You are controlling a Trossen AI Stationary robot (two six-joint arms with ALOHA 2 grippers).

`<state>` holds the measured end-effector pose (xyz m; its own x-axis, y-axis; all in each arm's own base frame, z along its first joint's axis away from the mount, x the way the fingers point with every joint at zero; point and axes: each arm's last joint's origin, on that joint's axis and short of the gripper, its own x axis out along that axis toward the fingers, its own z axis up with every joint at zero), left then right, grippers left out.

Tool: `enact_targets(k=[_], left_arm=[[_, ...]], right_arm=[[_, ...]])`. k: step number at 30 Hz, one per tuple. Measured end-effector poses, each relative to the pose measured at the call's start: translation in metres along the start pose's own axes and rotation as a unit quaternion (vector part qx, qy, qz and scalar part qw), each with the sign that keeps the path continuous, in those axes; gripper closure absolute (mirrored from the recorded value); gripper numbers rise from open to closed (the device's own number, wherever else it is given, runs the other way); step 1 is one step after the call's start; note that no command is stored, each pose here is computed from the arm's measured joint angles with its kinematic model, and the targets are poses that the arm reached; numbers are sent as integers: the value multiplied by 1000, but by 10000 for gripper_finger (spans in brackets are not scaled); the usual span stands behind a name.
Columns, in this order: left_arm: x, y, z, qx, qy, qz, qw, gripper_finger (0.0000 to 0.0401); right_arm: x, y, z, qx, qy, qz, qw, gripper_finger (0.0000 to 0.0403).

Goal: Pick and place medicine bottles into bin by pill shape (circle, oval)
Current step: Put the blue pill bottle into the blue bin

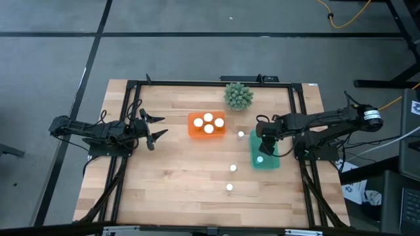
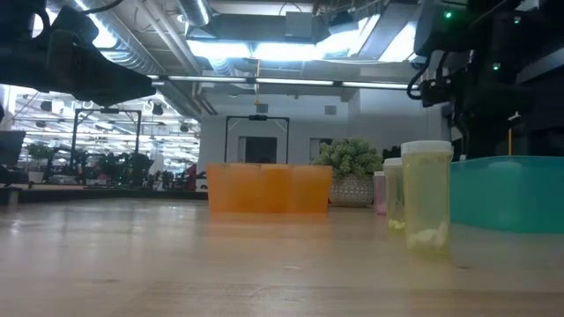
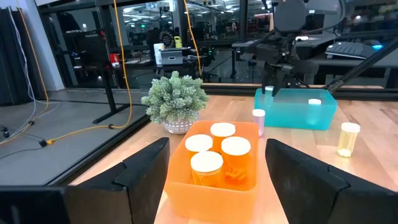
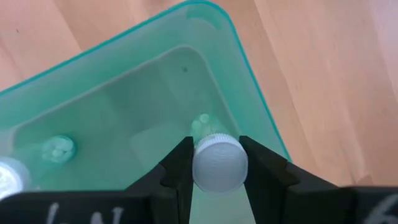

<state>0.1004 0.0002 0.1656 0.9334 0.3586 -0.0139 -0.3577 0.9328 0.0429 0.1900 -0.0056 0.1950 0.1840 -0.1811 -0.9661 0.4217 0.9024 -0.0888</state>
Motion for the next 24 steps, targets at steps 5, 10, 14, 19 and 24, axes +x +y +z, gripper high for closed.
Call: enact_targets(k=[5, 10, 14, 19, 24], left_arm=[[0, 0, 0, 0, 0, 0, 1000, 144], [0, 0, 0, 0, 0, 0, 1000, 144], [0, 0, 0, 0, 0, 0, 1000, 144], [0, 0, 0, 0, 0, 0, 1000, 144], [0, 0, 0, 0, 0, 0, 1000, 144]], right_arm=[[7, 1, 4, 12, 8, -2, 1000, 289], [21, 2, 8, 44, 41, -7, 998, 289], [25, 2, 13, 55, 34, -7, 998, 289], [26, -1, 16, 68, 24, -2, 997, 288], [26, -1, 16, 83, 24, -1, 996, 275]])
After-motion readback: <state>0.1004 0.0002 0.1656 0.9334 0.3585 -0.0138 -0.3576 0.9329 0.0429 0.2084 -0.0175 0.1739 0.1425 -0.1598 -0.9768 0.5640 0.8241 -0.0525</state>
